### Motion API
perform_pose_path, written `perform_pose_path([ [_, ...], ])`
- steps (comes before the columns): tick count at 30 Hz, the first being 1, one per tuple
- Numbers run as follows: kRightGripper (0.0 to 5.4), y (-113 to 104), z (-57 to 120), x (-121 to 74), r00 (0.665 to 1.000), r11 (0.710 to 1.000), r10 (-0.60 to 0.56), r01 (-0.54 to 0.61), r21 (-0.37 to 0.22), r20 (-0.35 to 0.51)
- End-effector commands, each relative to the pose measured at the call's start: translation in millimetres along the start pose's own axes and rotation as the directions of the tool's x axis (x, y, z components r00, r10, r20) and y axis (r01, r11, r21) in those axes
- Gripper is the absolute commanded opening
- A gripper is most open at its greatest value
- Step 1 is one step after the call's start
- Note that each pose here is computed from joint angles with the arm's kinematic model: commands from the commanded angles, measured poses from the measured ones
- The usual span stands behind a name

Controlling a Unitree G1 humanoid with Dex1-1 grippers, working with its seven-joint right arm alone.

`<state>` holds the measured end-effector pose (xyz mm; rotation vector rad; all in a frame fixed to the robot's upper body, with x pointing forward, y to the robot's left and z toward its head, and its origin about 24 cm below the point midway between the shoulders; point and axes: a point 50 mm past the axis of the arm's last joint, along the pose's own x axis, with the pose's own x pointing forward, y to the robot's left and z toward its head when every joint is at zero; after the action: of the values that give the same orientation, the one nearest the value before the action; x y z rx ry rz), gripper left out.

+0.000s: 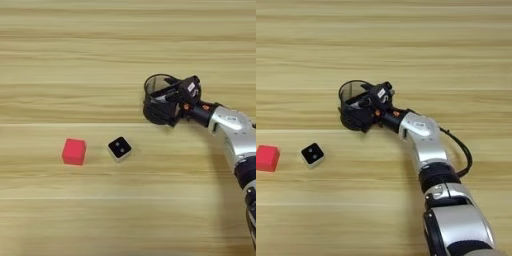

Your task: Move the objects on the table

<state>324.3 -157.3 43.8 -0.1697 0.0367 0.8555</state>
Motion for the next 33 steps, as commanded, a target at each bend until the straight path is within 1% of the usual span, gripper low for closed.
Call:
perform_pose_path([
  [1, 5.38, -17, 32.0, 6.7, 0.998, 0.996, -0.003, 0.008, -0.086, 0.062],
  [5, 5.38, -19, 26.3, 4.1, 0.999, 0.998, -0.004, 0.006, -0.070, 0.041],
  [12, 5.38, -25, 21.6, -4.6, 1.000, 0.998, -0.008, 0.009, -0.059, 0.022],
  [17, 5.38, -27, 20.3, -15.0, 1.000, 0.997, 0.017, -0.016, -0.080, 0.008],
  [20, 5.38, -31, 19.7, -21.3, 1.000, 0.995, 0.015, -0.017, -0.097, -0.013],
  [25, 5.38, -39, 18.6, -37.2, 0.998, 0.992, 0.028, -0.034, -0.122, -0.054],
  [33, 5.38, -37, 11.1, -57.4, 0.982, 0.979, 0.120, -0.141, -0.146, -0.145],
])
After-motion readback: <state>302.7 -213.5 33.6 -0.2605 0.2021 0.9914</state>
